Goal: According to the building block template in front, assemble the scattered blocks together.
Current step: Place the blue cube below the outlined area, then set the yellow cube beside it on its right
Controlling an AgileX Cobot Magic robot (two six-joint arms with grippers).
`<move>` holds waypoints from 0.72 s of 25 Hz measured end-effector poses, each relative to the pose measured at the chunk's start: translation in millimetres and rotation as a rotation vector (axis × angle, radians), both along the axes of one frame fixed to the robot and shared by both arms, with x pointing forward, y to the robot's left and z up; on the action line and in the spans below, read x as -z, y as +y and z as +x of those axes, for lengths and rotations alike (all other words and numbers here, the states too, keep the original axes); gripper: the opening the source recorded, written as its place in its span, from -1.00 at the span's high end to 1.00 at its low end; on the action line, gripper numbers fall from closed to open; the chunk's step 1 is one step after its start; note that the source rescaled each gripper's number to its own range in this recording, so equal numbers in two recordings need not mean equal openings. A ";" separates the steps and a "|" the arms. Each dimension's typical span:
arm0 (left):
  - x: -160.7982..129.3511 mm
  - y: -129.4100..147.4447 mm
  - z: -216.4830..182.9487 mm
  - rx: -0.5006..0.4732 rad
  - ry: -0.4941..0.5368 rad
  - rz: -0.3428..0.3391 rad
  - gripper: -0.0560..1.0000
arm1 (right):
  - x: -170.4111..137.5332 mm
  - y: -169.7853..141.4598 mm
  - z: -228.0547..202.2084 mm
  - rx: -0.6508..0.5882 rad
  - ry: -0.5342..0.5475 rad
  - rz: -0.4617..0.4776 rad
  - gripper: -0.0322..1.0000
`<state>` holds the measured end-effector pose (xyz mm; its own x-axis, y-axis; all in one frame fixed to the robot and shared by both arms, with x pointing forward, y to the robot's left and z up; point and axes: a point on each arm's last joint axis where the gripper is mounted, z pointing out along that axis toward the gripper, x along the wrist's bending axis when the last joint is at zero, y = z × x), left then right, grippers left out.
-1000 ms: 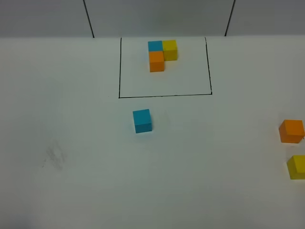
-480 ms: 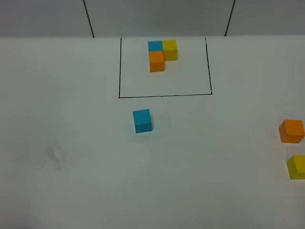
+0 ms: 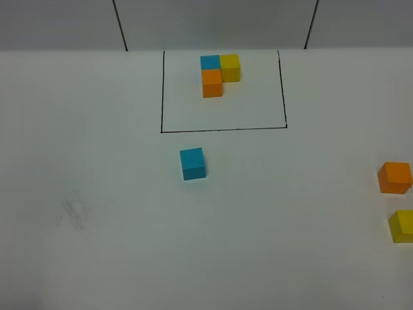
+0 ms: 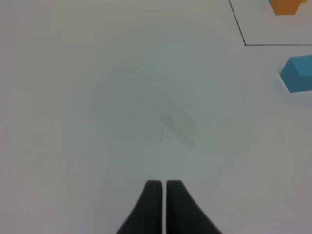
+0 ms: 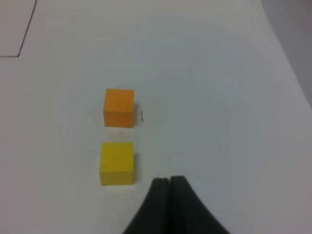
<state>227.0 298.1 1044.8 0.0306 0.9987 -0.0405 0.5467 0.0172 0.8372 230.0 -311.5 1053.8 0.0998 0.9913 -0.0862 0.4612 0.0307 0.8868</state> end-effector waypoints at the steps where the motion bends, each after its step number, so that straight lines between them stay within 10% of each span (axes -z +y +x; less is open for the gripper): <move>1: 0.0 0.0 0.0 0.000 0.000 0.000 0.89 | 0.0 0.0 0.0 0.000 0.000 0.000 0.94; 18: 0.0 0.0 0.0 0.000 0.000 0.000 0.89 | 0.0 0.0 0.0 0.000 0.000 0.000 0.94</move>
<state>227.0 298.1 1044.8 0.0306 0.9987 -0.0405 0.5467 0.0172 0.8372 230.0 -311.5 1053.8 0.0998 0.9913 -0.0862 0.4612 0.0307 0.8868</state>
